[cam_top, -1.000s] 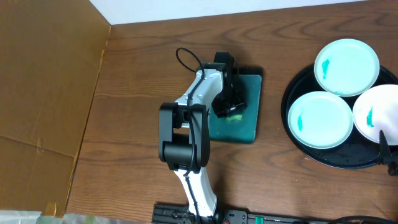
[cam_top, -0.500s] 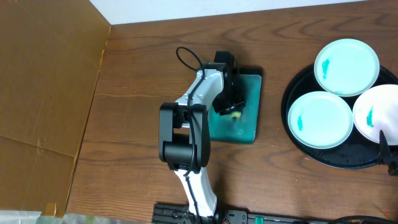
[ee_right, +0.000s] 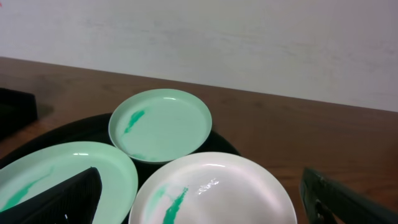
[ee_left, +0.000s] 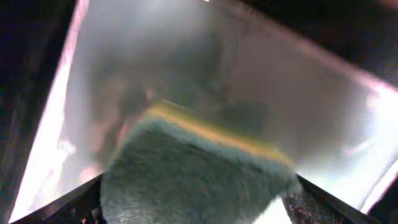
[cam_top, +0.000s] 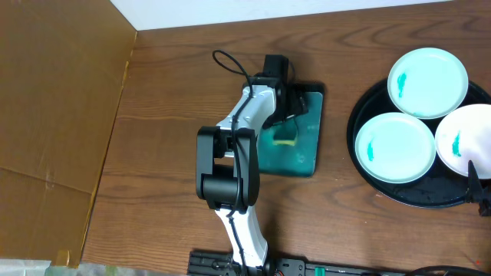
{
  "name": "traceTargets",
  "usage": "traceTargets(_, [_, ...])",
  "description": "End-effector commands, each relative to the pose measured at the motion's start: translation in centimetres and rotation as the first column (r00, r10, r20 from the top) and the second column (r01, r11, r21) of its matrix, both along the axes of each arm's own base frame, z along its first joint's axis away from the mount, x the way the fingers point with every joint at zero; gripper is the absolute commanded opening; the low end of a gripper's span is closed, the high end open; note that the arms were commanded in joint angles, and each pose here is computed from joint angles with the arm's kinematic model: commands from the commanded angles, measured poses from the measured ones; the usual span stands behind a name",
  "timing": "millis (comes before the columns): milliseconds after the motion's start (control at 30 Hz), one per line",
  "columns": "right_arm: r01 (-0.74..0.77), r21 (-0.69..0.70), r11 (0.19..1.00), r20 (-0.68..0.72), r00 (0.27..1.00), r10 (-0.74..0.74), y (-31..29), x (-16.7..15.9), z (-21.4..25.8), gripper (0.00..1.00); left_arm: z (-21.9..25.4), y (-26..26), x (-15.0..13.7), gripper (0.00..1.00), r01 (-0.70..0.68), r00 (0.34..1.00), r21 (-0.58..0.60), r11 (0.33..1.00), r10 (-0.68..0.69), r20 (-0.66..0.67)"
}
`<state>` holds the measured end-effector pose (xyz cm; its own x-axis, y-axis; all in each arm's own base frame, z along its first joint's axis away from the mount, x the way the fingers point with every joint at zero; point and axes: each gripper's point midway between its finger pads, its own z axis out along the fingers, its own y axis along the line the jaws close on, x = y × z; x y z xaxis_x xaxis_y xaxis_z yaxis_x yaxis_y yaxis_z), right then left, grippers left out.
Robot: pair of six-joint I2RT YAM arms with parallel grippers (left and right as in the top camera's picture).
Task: Clean dirty plates on tray and stack at the side
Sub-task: 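Close the left gripper on the green-yellow sponge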
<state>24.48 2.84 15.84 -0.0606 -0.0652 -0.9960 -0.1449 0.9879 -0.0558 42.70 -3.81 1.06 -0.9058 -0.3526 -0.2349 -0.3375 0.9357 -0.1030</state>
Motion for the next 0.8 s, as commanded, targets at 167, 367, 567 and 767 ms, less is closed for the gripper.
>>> traceTargets(167, [-0.008,0.005,1.0,0.0,1.0,0.008,0.2,0.0,0.0,0.99,-0.5,0.3,-0.1,0.31,0.026,1.0,0.025,0.999,-0.026,-0.002])
traceTargets(367, [-0.008,0.005,1.0,0.0,1.0,0.008,0.2,0.0,0.0,0.99,-0.5,0.3,-0.1,0.07,0.026,1.0,0.024,0.999,-0.026,-0.002])
traceTargets(567, [-0.008,0.005,1.0,0.0,1.0,0.008,0.2,0.0,0.0,0.99,-0.7,0.4,-0.7,0.82,0.027,0.999,0.026,0.999,-0.026,-0.028])
traceTargets(767, [-0.008,0.005,1.0,0.0,1.0,0.008,0.2,0.0,0.0,0.99,-0.1,0.4,-1.7,0.83,0.028,0.997,0.029,0.999,-0.025,-0.073])
